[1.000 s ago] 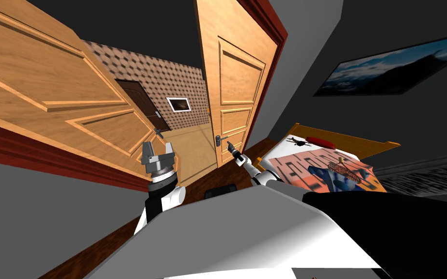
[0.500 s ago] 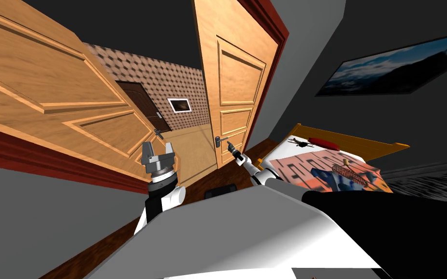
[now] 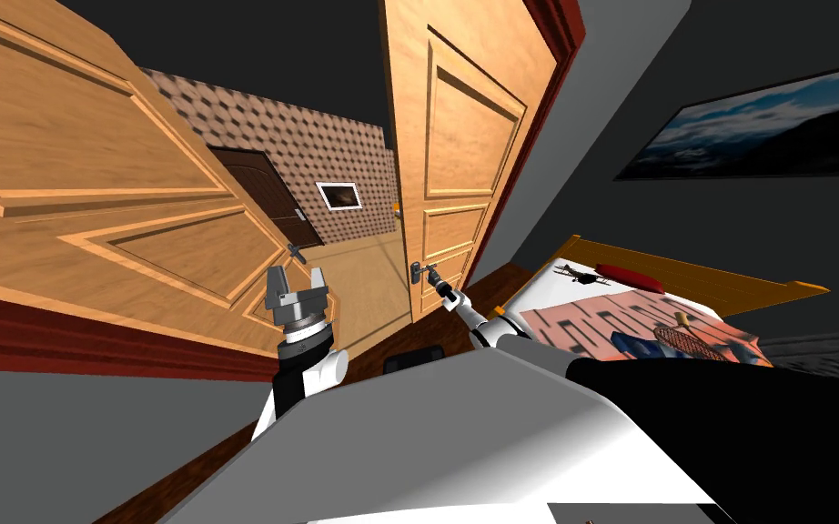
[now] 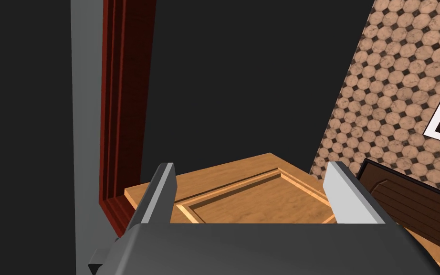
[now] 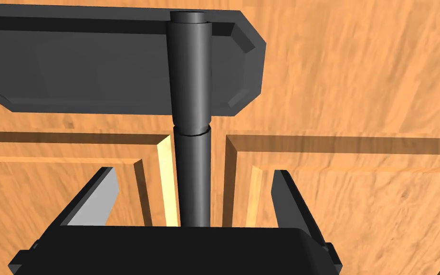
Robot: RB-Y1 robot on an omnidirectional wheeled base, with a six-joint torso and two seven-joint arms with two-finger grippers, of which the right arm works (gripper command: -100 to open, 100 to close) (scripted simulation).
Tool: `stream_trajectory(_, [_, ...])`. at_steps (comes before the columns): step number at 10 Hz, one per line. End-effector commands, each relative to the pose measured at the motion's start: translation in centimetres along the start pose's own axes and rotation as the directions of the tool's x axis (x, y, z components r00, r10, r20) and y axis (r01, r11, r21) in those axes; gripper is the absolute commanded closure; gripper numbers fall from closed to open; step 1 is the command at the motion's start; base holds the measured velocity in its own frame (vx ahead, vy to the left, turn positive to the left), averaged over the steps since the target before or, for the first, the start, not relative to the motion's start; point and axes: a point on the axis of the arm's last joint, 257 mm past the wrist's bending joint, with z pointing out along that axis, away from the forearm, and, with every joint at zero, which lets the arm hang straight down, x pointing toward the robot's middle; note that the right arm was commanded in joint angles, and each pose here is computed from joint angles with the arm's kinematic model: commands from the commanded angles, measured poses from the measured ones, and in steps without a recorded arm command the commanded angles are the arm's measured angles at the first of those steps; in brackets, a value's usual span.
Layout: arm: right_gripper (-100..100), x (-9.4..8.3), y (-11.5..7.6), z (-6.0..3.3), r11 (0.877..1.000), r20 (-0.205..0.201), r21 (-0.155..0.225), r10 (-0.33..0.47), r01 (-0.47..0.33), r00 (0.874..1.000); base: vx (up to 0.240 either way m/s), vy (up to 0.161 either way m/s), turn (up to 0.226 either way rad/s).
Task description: Push the door open
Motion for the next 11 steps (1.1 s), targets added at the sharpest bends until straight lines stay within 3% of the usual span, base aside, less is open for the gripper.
stream_trajectory(1, [-100, -0.08, -0.03, 0.03, 1.000, 0.006, 0.001, 0.000, 0.000, 1.000, 0.207, 0.079, 0.028])
stream_trajectory(3, [-100, -0.08, -0.02, 0.05, 1.000, 0.006, 0.001, 0.000, -0.001, 1.000, 0.143, 0.052, 0.014])
stream_trajectory(4, [100, -0.08, -0.02, 0.05, 1.000, 0.006, 0.001, 0.000, -0.001, 1.000, -0.011, -0.003, -0.003])
stream_trajectory(9, [100, -0.08, -0.02, 0.05, 1.000, 0.006, 0.001, 0.000, -0.001, 1.000, -0.008, -0.005, 0.006])
stream_trajectory(11, [100, -1.01, 0.44, 0.13, 1.000, 0.027, -0.007, -0.003, 0.003, 1.000, 0.112, 0.075, -0.032])
